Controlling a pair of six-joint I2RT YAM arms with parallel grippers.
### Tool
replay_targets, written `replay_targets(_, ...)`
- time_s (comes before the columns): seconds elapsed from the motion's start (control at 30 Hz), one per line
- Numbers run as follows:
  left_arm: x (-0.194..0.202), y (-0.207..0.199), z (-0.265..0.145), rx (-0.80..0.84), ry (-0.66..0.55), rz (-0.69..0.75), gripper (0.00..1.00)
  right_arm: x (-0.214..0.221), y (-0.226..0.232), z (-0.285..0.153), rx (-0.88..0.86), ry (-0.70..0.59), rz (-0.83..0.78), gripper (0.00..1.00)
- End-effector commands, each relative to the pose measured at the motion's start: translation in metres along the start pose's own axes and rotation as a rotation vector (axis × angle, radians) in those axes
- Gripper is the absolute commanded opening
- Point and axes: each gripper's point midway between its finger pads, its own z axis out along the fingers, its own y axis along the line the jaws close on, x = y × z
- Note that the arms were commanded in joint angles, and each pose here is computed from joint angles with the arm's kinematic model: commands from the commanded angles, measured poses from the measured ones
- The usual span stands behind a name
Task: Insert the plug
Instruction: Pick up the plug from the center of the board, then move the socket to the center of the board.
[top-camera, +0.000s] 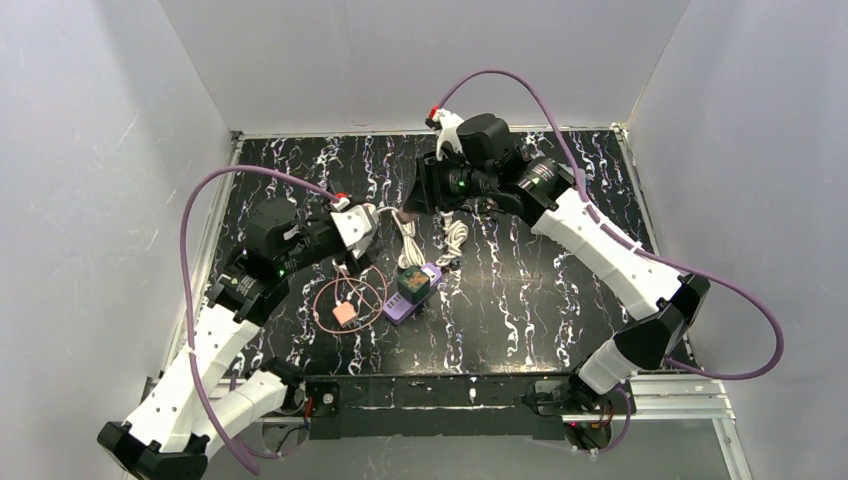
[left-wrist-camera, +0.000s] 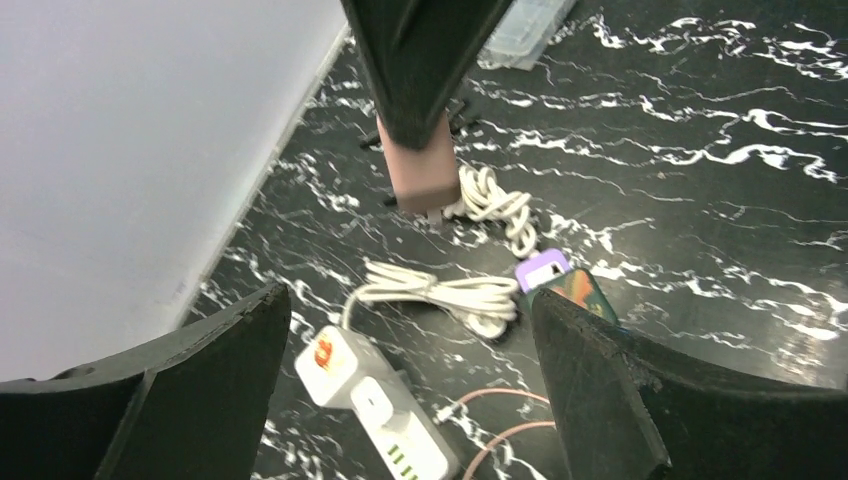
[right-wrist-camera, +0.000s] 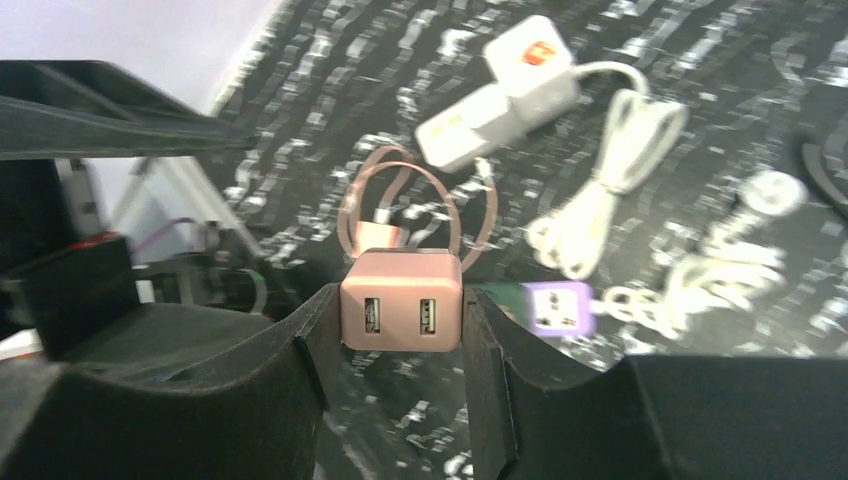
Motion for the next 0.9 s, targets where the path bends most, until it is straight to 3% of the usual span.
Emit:
replay_targets(0.0, 0.03, -0.019, -0.007, 0.008, 0.097, -0.139, 0.89, 0.017, -0.053, -0.005, 0.212, 0.061, -0.134, 0.07)
replay_targets(0.2, 0.068, -0.044, -0.007, 0.056, 0.191, -0.228, 0.89, 0.059, -0.104, 0.006, 0.355, 0.164, -0.234, 0.06)
replay_targets(0.53, 0.122, -0.06, 0.018, 0.161, 0.325, -0.199, 0.88, 0.106, -0.141, 0.051, 0.328, 0.209, -0.3, 0.04)
replay_targets(0.87, 0.156, -0.06, 0.042, 0.161, 0.445, -0.33, 0.86, 0.135, -0.16, 0.074, 0.341, 0.225, -0.286, 0.01)
